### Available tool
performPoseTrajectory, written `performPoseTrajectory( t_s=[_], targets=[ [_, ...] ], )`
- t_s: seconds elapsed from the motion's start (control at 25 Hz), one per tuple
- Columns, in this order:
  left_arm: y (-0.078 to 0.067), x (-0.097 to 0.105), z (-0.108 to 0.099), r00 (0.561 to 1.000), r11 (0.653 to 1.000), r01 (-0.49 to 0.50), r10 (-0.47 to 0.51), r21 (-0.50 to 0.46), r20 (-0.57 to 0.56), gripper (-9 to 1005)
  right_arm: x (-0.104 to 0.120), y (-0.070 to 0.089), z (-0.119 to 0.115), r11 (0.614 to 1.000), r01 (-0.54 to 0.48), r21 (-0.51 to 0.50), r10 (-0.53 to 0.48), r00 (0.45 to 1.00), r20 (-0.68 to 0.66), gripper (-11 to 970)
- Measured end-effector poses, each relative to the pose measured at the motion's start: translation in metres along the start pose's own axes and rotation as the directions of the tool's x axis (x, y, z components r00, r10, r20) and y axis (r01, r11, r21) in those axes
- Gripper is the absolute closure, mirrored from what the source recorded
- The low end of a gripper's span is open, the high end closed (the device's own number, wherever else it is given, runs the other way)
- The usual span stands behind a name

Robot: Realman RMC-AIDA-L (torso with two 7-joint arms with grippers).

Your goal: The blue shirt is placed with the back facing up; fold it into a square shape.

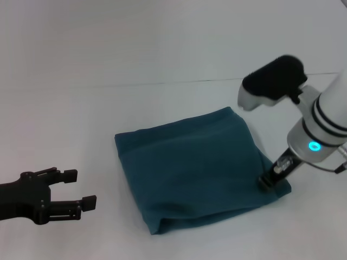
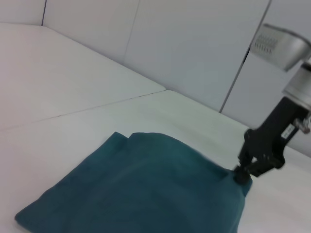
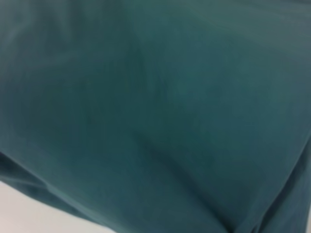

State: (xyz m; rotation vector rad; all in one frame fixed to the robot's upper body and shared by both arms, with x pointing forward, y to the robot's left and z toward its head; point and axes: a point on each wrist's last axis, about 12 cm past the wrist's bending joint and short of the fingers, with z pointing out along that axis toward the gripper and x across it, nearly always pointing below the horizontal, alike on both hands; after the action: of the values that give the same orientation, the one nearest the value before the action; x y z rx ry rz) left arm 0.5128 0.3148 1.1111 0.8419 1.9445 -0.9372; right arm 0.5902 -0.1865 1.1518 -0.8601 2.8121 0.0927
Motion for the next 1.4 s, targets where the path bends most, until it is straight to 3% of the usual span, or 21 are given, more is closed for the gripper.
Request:
performPoseTrajectory(
  t_s=[0.24,0.44,0.68,0.96,1.04,1.4],
  targets=[
    [-0.001,-0.004,0.006,1.0,1.0,0.012,-0.012,0.019,0.002,84,0.0,-0.004,-0.031,0.999,-0.006,-0.042,0.01,0.995,0.095,843],
    [0.0,-0.006,0.018,1.0,0.999,0.024,-0.023,0.021,-0.011,86,0.002,-0.008,-0.046,0.994,0.013,-0.112,0.005,0.987,0.159,655],
    [0.003,-0.001,0.041,0.999,0.998,0.05,-0.049,0.028,-0.024,88,0.01,-0.023,-0.057,0.986,0.032,-0.166,0.01,0.97,0.243,425],
    [0.001,0.005,0.045,0.999,0.999,0.014,-0.015,0.034,0.032,91,0.021,-0.035,-0.063,0.98,0.078,-0.183,-0.018,0.951,0.308,501],
    [-0.001,0.01,0.043,0.998,1.0,-0.005,0.003,0.029,0.063,173,0.024,-0.036,-0.065,0.975,0.118,-0.188,-0.053,0.947,0.318,523],
    [-0.008,0.036,0.059,0.995,0.998,-0.044,0.04,0.044,0.088,506,0.029,-0.023,-0.063,0.946,0.246,-0.21,-0.182,0.942,0.282,883]
  ],
)
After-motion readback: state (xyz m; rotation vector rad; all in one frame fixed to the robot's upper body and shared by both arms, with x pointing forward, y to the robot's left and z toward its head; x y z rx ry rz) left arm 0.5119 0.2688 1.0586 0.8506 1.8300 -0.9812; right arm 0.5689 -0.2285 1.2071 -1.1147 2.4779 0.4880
